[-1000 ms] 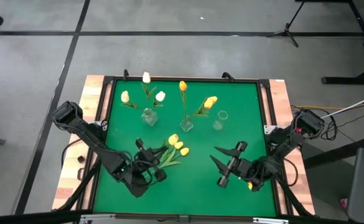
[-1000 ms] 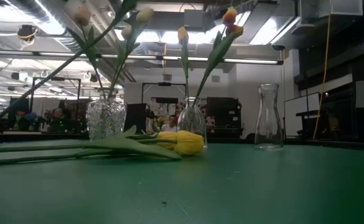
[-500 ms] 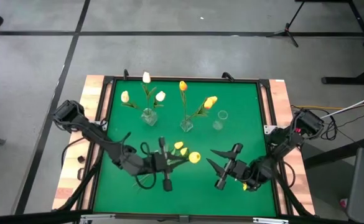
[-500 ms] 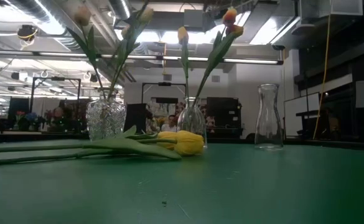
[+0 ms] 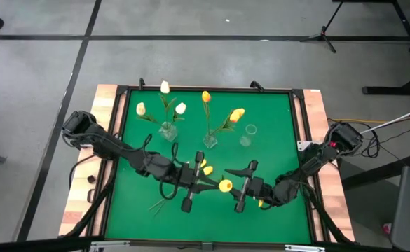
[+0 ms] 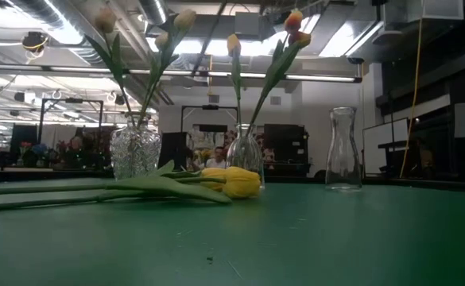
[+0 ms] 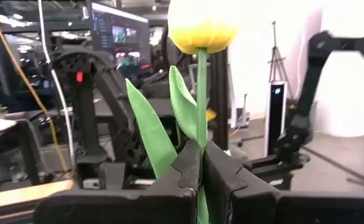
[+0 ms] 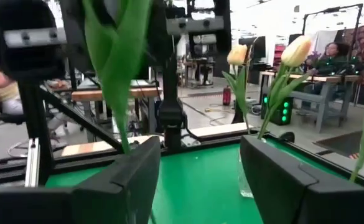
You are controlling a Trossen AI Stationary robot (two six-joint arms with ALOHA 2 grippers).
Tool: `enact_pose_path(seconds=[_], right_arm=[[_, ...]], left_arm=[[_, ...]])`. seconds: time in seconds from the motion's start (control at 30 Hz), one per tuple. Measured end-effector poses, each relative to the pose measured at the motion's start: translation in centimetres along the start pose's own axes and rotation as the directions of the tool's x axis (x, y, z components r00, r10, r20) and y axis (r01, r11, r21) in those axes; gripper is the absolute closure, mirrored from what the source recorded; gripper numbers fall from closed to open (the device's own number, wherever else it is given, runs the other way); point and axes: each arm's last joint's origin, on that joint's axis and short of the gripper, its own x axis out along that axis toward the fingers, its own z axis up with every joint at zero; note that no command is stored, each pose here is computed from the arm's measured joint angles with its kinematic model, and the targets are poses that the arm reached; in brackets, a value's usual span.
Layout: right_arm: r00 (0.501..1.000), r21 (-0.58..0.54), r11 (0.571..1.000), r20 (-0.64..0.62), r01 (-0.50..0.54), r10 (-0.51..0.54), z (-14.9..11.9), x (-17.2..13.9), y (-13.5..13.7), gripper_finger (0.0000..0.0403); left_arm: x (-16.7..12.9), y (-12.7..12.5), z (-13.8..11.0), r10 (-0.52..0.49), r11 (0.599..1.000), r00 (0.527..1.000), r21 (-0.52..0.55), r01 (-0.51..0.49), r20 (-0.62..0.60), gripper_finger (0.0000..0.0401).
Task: Sort flowers into vase by color
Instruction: Put the left yellow flower into the right transparent vase
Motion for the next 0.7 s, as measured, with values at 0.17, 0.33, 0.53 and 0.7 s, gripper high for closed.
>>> enact_pose_path(seconds=[0.17, 0.33, 0.53, 0.7], right_arm=[[1.0, 0.002, 1.0, 0.003, -0.028, 0.028, 0.0, 0.1, 0.0, 0.0171], [0.998, 0.013, 0.999, -0.015, -0.053, 0.053, -0.4, 0.5, -0.1, 0.0171], [0.993, 0.065, 0.992, -0.047, -0.109, 0.112, -1.1, 2.2, -1.2, 0.0171], [0.983, 0.05, 0.989, -0.116, -0.137, 0.142, -0.9, 3.6, -0.9, 0.0171]], left_arm=[[0.1, 1.4, -0.3, 0.024, 0.999, 0.999, 0.027, -0.023, -0.044, 0.0399], [0.2, 2.2, -0.4, 0.008, 1.0, 0.999, 0.01, -0.008, -0.048, 0.0399], [0.2, 2.4, -0.3, -0.016, 1.0, 0.999, -0.015, 0.015, -0.042, 0.0399], [0.2, 2.4, -0.4, -0.016, 1.0, 0.999, -0.015, 0.015, -0.047, 0.0399]])
